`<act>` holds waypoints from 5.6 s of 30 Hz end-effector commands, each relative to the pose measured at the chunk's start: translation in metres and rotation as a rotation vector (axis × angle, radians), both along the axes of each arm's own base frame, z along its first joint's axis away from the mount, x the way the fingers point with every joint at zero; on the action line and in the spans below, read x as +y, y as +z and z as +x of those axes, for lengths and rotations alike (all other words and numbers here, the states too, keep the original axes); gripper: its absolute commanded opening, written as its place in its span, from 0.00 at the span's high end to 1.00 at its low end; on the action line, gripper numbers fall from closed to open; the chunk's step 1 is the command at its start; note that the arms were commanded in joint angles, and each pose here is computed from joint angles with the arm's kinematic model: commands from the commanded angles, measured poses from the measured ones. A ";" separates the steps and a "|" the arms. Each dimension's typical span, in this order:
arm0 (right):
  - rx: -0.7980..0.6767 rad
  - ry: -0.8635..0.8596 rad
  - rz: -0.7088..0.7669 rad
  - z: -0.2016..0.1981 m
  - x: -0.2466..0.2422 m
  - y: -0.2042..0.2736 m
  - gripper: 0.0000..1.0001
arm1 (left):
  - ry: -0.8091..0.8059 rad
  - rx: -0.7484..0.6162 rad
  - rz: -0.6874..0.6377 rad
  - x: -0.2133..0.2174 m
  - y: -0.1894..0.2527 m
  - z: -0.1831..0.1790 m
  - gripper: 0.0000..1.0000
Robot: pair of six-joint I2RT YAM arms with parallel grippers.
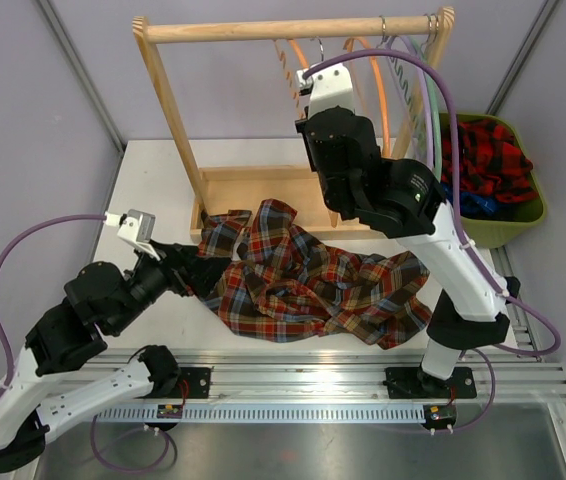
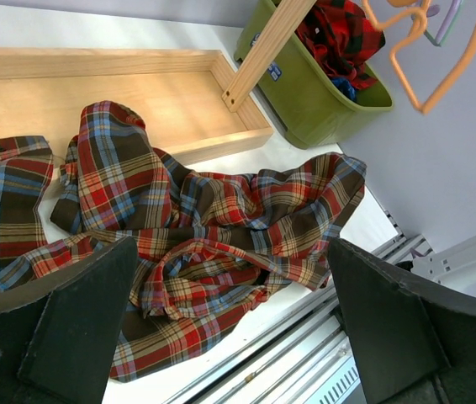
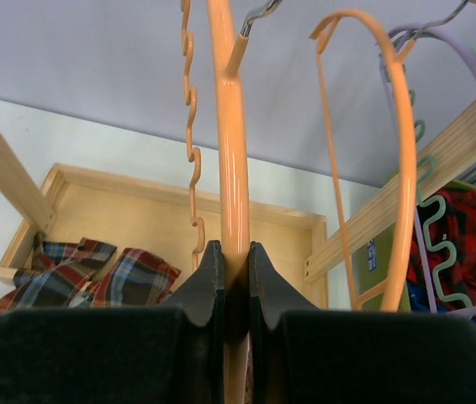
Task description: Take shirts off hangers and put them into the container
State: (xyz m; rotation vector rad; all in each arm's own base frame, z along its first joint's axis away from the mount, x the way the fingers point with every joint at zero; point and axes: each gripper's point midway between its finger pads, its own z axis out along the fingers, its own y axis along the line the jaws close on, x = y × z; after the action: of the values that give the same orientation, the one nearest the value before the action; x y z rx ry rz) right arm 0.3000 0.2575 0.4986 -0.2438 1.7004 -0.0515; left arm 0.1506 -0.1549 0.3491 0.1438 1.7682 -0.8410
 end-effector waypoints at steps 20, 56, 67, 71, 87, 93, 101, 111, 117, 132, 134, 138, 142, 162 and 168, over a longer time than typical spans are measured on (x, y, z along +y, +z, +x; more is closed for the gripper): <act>-0.081 -0.010 0.128 0.097 -0.043 0.031 1.00 | 0.003 -0.008 -0.061 0.002 0.012 -0.003 0.01; 0.213 0.222 0.231 -0.064 -0.034 -0.091 0.00 | 0.035 -0.009 -0.018 0.011 0.003 -0.001 0.01; 0.547 0.177 0.128 -0.104 0.002 -0.287 0.00 | 0.043 0.019 -0.003 0.008 -0.006 0.001 0.01; 0.562 0.154 0.148 -0.102 0.009 -0.320 0.01 | 0.042 0.024 -0.007 0.008 -0.006 0.001 0.01; 0.732 0.082 0.123 -0.113 0.025 -0.433 0.07 | 0.036 0.035 -0.014 0.007 -0.008 0.000 0.01; 0.632 -0.012 0.157 -0.100 0.006 -0.403 1.00 | 0.025 0.038 -0.024 0.004 -0.008 -0.001 0.01; 0.396 -0.236 0.215 -0.109 -0.076 -0.312 1.00 | 0.017 0.039 -0.024 0.003 -0.007 -0.003 0.01; 0.156 -0.424 0.266 -0.111 -0.163 -0.220 1.00 | 0.022 0.051 0.005 0.001 -0.006 0.000 0.01; 0.007 -0.450 0.327 -0.097 -0.175 -0.174 1.00 | 0.013 0.063 0.017 -0.003 -0.002 0.001 0.01; -0.073 -0.718 0.405 -0.121 -0.294 -0.152 1.00 | -0.057 0.082 0.001 -0.031 0.007 0.006 0.01; -0.101 -0.732 0.406 -0.126 -0.304 -0.141 1.00 | -0.069 0.084 -0.004 -0.035 0.008 0.006 0.01; -0.169 -0.737 0.398 -0.119 -0.304 -0.114 1.00 | -0.089 0.085 -0.013 -0.041 0.011 0.006 0.01; -0.175 -0.741 0.332 -0.111 -0.297 -0.099 1.00 | -0.093 0.083 -0.022 -0.040 0.014 0.004 0.01; 0.038 -0.739 0.331 -0.011 -0.323 -0.123 1.00 | -0.091 0.061 -0.050 -0.031 0.018 -0.002 0.01; -0.027 -0.816 0.380 0.012 -0.362 -0.088 1.00 | -0.097 0.065 -0.027 -0.035 0.013 0.000 0.01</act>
State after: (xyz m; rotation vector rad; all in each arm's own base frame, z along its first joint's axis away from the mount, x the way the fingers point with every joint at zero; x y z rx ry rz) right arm 0.2848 -0.0985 0.3629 0.7572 1.7637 -0.3933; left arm 0.1482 -0.1846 0.3469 0.1780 1.8702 -0.9260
